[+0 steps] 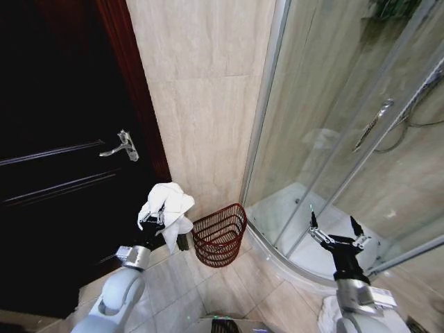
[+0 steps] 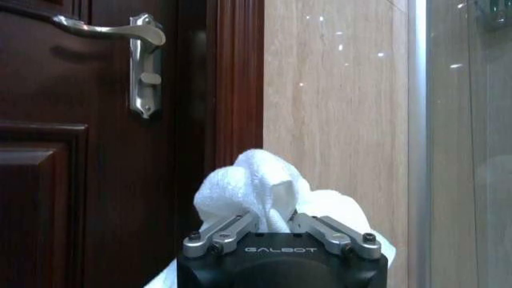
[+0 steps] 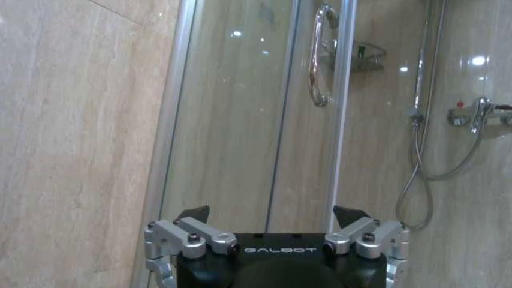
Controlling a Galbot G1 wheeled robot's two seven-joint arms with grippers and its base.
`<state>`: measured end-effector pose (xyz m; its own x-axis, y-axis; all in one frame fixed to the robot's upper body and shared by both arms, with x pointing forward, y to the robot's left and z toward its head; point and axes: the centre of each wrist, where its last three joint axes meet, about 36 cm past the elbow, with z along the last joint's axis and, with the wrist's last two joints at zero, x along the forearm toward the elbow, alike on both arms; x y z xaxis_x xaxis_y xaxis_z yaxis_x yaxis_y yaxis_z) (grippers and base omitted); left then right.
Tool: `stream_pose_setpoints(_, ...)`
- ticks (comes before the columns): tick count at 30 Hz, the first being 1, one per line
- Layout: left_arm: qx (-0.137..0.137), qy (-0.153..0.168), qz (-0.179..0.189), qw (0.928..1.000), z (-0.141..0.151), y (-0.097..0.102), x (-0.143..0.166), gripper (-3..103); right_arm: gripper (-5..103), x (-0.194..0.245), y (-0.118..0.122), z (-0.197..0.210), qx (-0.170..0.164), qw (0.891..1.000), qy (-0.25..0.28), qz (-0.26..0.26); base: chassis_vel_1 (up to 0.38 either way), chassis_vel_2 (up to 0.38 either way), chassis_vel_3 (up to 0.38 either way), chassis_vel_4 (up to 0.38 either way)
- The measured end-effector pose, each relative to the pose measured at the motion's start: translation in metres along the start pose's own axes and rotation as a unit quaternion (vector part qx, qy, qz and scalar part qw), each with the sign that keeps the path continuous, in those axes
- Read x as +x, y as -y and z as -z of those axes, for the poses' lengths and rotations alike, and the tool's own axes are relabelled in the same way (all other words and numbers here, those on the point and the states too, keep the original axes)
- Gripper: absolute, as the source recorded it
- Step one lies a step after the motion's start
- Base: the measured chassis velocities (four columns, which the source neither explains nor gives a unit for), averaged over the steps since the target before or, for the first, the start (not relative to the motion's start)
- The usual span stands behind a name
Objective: Discard the used towel into the hamper.
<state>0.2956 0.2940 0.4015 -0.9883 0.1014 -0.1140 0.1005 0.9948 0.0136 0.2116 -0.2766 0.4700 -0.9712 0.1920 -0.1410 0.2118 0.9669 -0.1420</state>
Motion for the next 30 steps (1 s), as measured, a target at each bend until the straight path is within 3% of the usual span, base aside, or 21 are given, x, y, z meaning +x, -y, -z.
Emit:
stream_pose_setpoints(22, 0.003, 0.010, -0.016, 0.9998, -0.013, -0.004, 0.000, 5, 100, 0.000, 0.000, -0.011, 0.002, 1.000, -0.006, 0.002, 0.000, 0.000, 0.000, 0.000)
stream_pose_setpoints(26, 0.002, 0.010, -0.025, 0.9996, -0.015, -0.006, -0.002, 5, 100, 0.000, 0.000, -0.011, 0.002, 1.000, -0.006, 0.003, 0.000, 0.000, 0.000, 0.000)
stream_pose_setpoints(30, 0.002, 0.020, -0.059, 0.9981, -0.016, -0.010, -0.008, 5, 100, 0.000, 0.000, -0.010, 0.002, 1.000, -0.006, 0.004, 0.000, 0.000, 0.000, 0.000)
